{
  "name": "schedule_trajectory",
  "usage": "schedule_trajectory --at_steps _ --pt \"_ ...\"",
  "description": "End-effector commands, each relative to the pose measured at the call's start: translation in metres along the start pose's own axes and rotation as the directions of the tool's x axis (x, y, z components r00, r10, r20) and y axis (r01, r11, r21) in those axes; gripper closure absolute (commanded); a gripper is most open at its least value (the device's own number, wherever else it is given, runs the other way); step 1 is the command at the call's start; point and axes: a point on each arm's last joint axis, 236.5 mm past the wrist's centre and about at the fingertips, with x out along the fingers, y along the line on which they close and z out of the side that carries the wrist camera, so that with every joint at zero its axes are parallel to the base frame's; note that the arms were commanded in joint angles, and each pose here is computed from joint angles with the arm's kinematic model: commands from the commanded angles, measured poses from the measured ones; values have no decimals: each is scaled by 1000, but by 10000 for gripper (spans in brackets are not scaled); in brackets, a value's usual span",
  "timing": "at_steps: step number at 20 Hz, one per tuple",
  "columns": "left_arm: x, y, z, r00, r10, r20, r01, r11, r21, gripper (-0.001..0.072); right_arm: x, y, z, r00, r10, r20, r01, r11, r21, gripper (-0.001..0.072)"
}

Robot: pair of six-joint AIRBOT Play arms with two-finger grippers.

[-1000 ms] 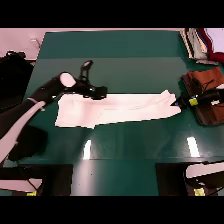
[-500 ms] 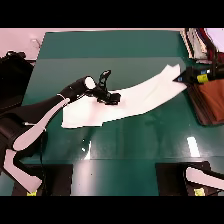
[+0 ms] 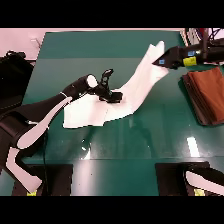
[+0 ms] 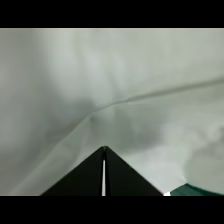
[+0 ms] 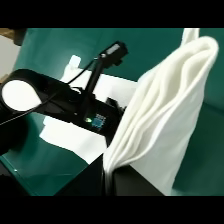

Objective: Fold the shirts.

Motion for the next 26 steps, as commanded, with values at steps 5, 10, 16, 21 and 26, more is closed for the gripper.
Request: schedule_trajectory --at_steps 5,10,16,21,26 --pt "-80 19 50 996 95 1 -94 990 108 677 34 94 6 981 185 62 -179 980 -85 690" --pt "-250 94 113 915 286 286 -292 956 -23 677 74 138 -3 964 257 66 -248 962 -118 690" --pt "-445 115 101 702 449 552 -449 882 -146 677 217 195 -87 941 319 -113 -336 922 -193 688" --pt "-479 101 86 661 458 594 -461 873 -161 677 301 223 -134 903 352 -247 -404 891 -208 203" --pt "-470 97 78 698 445 561 -440 885 -153 677 264 145 -93 941 159 -298 -248 924 -290 272"
